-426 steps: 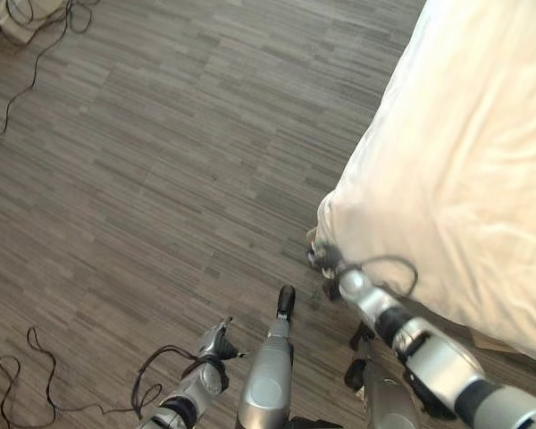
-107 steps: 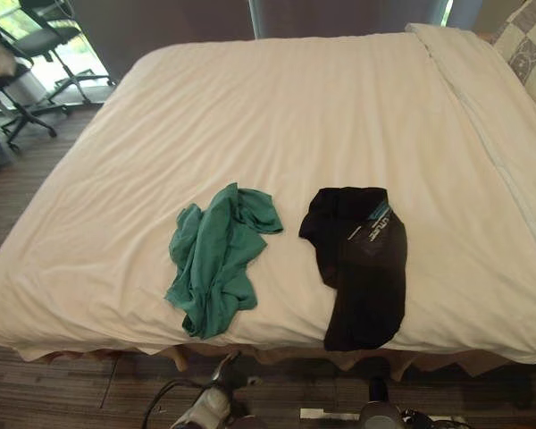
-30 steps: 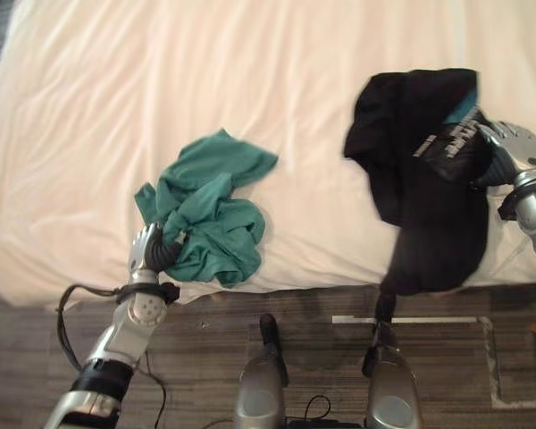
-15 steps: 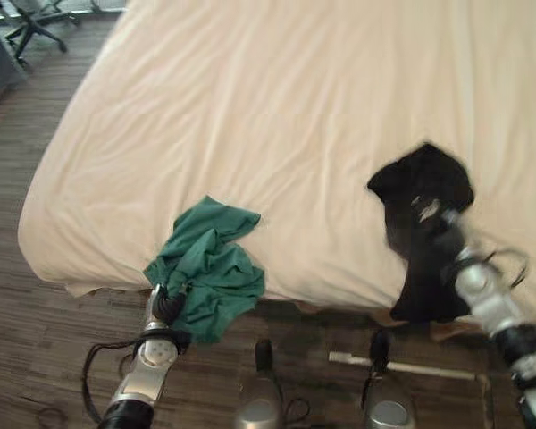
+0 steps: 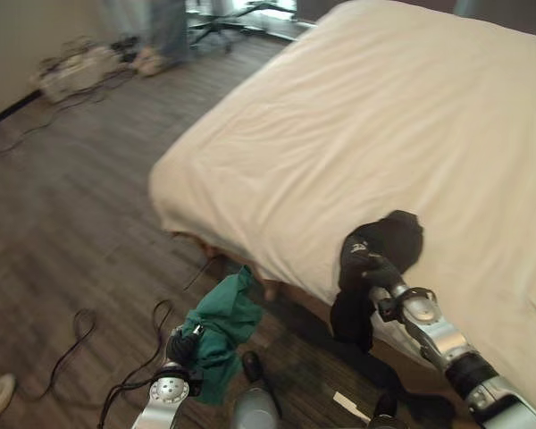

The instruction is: Tidy up the quilt and then pick up the clothes from the bed and put them into the laundry hamper.

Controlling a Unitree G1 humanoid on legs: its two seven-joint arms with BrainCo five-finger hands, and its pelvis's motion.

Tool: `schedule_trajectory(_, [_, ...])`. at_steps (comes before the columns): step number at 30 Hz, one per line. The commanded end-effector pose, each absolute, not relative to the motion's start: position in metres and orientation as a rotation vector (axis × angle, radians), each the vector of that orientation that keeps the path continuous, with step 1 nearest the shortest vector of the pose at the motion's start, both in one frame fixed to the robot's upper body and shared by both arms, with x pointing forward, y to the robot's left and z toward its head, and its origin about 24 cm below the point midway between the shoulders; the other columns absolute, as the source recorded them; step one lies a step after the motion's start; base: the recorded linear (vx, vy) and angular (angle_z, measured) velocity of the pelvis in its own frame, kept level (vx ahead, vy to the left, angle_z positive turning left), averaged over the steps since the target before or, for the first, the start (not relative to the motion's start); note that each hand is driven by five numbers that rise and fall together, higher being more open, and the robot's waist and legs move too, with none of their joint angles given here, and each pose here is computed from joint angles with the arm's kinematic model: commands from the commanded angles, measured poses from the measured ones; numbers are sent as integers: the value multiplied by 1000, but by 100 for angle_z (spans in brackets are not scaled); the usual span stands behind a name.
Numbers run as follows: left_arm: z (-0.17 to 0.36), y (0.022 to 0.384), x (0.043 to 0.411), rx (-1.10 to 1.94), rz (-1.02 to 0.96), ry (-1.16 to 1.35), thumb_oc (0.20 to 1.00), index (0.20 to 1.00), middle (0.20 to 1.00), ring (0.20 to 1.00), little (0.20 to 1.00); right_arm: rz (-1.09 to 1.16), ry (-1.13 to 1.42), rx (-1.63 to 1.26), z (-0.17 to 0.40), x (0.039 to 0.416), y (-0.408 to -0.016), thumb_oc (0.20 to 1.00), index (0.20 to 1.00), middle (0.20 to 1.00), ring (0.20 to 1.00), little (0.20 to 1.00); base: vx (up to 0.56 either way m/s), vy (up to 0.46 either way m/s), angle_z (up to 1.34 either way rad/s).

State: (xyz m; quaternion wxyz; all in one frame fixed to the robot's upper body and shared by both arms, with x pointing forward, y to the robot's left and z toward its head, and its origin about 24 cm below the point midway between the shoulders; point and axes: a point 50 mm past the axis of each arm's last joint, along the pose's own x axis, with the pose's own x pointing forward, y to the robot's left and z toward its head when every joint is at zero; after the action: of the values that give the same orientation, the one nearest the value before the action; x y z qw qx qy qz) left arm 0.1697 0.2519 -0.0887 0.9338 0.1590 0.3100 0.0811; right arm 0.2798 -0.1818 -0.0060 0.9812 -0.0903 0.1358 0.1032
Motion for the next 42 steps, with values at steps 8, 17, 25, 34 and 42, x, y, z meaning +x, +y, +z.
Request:
schedule_trajectory(8, [-47, 263, 193, 96, 348, 376, 200, 200, 200, 200, 200, -180, 267, -90, -25, 225, -232, 200, 200, 200, 200, 200, 136, 183, 223])
schedule_trajectory(17, [-46, 235, 227, 49, 230, 341, 200, 200, 200, 200, 200, -229, 277, -158, -31, 207, -243, 200, 200, 200, 200, 200, 241, -8, 125])
schedule_trajectory(25, [-71, 227, 208, 1, 267, 451, 200, 200, 200, 200, 200, -206, 472, -459, -51, 205, -267, 200, 200, 200, 200, 200, 138, -83, 59])
schedule_trajectory(34, [-66, 226, 207, -31, 287, 424, 200, 200, 200, 200, 200, -146, 405, -489, -37, 215, -261, 200, 200, 200, 200, 200, 272, -35, -1])
schedule_trajectory(42, [-67, 234, 198, -23, 305, 438, 200, 200, 200, 200, 200, -90, 367, -500, -33, 226, -248, 200, 200, 200, 200, 200, 502, 111, -27])
